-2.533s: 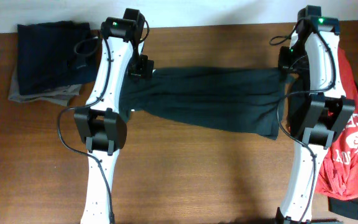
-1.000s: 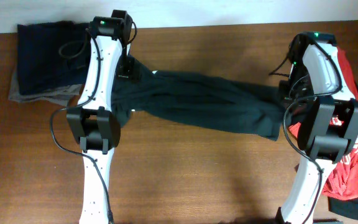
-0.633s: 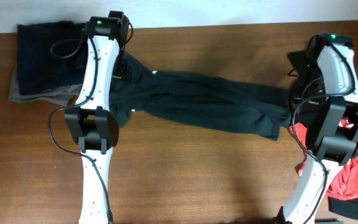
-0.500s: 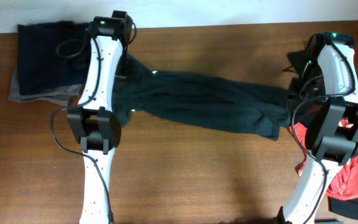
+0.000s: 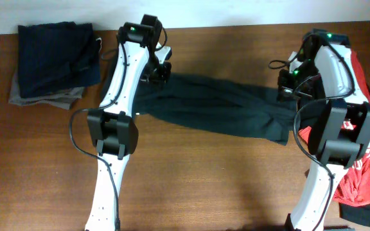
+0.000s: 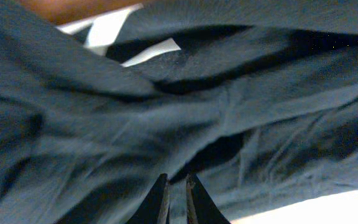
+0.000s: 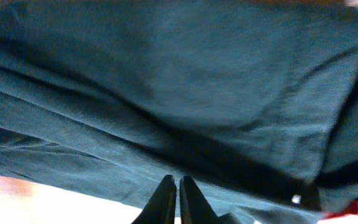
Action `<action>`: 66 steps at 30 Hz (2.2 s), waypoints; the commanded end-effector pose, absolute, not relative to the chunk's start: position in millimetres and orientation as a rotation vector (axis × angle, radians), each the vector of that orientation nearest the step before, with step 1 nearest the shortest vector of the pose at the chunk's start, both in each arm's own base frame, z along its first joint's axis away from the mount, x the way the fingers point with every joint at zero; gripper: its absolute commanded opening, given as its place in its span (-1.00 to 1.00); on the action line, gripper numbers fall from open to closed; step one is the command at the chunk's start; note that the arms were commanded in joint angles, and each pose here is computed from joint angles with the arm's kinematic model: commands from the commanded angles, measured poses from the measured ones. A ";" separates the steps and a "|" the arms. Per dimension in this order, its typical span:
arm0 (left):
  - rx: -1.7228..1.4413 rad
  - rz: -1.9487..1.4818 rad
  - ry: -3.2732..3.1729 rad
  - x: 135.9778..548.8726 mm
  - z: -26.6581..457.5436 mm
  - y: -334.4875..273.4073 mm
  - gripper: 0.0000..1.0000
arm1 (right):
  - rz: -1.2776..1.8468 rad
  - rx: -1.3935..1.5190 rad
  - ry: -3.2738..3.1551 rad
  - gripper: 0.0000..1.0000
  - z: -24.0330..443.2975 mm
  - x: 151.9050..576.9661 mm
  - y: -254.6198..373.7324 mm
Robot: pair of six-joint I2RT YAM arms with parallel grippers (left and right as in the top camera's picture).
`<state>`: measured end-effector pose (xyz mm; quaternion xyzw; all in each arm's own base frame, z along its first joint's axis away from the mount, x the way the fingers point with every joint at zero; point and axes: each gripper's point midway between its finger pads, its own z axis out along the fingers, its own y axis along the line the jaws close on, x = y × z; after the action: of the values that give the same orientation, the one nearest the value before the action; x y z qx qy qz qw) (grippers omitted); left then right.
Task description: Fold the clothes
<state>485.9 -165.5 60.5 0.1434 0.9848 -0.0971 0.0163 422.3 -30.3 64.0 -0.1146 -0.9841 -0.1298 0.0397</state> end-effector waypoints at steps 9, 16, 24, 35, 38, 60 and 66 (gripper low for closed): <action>0.346 -0.292 3.162 487.6 20.6 -130.9 -0.99 | -0.426 -0.288 -2.959 -0.88 24.6 404.7 -8.8; 0.264 -0.275 3.234 483.8 -2.5 -102.9 -0.99 | -0.332 -0.281 -2.981 -0.88 -3.2 399.4 -18.9; 0.151 -0.085 3.269 484.9 -4.1 -45.2 -0.99 | -0.151 -0.291 -3.007 -0.86 -7.4 399.7 -45.6; 0.007 -0.094 3.251 488.0 12.1 -2.2 -0.99 | -0.113 -0.450 -3.152 -0.78 -8.5 432.5 -89.1; 0.021 -0.091 3.206 494.5 28.2 -5.7 -0.99 | -0.108 -0.450 -3.196 -0.71 -5.8 444.0 -91.0; 0.006 -0.060 2.958 515.8 122.9 -18.3 0.98 | 0.004 -0.437 -3.086 0.97 124.0 415.9 -116.4; 0.006 -0.060 2.948 518.2 123.4 -18.4 0.98 | -0.217 -0.388 -3.021 0.97 67.3 400.4 -114.8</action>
<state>517.2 -21.9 106.9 0.0037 0.9966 -0.0252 0.0781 412.9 -113.3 90.9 -0.1299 -0.9906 -0.0338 0.0267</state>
